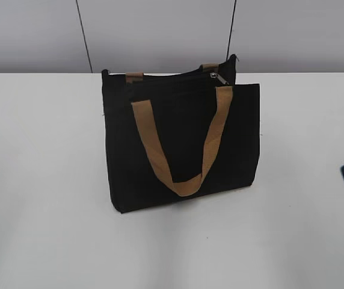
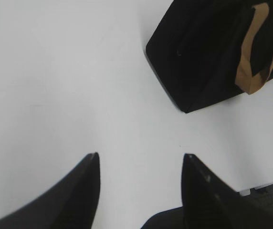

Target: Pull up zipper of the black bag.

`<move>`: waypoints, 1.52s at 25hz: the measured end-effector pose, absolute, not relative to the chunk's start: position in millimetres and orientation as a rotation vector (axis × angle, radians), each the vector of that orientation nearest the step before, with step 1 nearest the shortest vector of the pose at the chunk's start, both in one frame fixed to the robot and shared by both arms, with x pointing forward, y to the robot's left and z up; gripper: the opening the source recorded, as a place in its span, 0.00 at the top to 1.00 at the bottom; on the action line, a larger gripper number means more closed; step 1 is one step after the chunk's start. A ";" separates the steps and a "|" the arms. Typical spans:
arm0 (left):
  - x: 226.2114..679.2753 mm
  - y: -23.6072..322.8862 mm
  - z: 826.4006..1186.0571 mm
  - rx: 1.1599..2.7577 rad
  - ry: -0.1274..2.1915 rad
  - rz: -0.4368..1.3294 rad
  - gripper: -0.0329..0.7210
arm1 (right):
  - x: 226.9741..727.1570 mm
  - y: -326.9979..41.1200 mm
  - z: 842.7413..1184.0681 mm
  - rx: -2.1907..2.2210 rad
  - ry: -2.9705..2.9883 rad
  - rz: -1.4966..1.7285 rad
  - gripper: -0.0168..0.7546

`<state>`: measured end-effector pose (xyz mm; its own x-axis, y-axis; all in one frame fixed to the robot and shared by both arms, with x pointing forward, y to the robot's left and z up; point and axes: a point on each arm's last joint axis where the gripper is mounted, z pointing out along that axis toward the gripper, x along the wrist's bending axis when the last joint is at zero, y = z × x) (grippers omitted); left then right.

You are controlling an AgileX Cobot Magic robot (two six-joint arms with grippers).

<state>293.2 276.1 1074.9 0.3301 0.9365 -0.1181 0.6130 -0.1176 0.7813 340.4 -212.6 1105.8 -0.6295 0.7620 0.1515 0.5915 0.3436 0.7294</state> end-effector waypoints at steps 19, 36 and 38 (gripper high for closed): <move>237.1 300.0 1063.8 1.753 1.238 0.634 0.41 | 251.1 -297.1 1065.0 1.330 2.117 1.042 0.42; 234.7 301.1 1059.9 1.721 1.215 0.652 0.45 | 249.0 -302.8 1044.9 1.345 2.046 1.061 0.42; 234.7 301.1 1059.9 1.721 1.215 0.652 0.47 | 249.0 -302.8 1044.9 1.346 2.046 1.061 0.42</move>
<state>234.7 301.1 1059.9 0.3774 0.9229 -0.0758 0.4466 -0.1097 0.8880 249.0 -302.8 1044.9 -0.4095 0.9118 0.0303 0.5499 0.2201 0.8057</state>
